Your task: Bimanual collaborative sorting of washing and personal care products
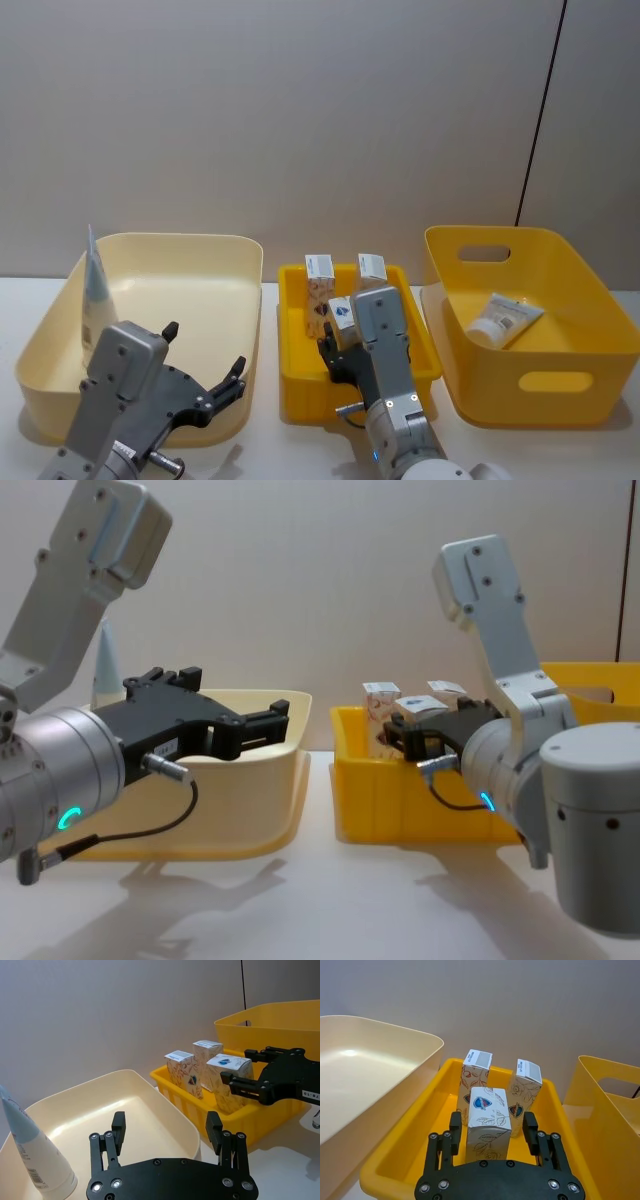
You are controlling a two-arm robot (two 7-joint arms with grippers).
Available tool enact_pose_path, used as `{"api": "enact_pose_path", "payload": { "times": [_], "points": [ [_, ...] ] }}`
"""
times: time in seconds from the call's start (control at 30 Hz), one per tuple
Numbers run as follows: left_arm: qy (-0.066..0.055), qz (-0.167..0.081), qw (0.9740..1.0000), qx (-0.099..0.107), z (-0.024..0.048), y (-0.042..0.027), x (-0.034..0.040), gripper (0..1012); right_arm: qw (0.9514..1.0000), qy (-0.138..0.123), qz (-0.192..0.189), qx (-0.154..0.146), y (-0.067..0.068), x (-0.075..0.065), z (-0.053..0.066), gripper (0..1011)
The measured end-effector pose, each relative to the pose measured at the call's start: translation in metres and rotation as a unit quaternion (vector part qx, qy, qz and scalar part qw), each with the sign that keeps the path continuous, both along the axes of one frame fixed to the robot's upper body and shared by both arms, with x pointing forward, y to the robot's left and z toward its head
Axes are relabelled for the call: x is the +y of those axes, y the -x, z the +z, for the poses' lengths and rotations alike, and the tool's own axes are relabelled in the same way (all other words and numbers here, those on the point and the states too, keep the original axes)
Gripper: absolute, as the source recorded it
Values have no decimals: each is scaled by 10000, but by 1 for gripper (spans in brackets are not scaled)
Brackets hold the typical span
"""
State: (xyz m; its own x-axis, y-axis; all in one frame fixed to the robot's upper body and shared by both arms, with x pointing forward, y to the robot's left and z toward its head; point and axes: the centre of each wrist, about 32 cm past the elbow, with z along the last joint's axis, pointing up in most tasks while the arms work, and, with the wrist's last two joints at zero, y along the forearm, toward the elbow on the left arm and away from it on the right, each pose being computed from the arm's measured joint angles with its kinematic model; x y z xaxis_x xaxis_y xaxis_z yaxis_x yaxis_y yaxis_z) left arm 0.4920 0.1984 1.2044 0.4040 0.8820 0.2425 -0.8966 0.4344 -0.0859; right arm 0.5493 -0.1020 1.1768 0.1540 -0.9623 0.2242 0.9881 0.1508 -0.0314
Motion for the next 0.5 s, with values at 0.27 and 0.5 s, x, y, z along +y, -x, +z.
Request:
{"api": "enact_pose_path", "payload": {
  "times": [0.27, 0.5],
  "points": [
    [0, 0, 10000, 0, 0, 0, 0, 1000, 10000, 1, -31, -4, -9, 13, -6, 555],
    [0, 0, 10000, 0, 0, 0, 0, 1000, 10000, -15, -35, -37, -10, 10, -6, 444]
  ]
}}
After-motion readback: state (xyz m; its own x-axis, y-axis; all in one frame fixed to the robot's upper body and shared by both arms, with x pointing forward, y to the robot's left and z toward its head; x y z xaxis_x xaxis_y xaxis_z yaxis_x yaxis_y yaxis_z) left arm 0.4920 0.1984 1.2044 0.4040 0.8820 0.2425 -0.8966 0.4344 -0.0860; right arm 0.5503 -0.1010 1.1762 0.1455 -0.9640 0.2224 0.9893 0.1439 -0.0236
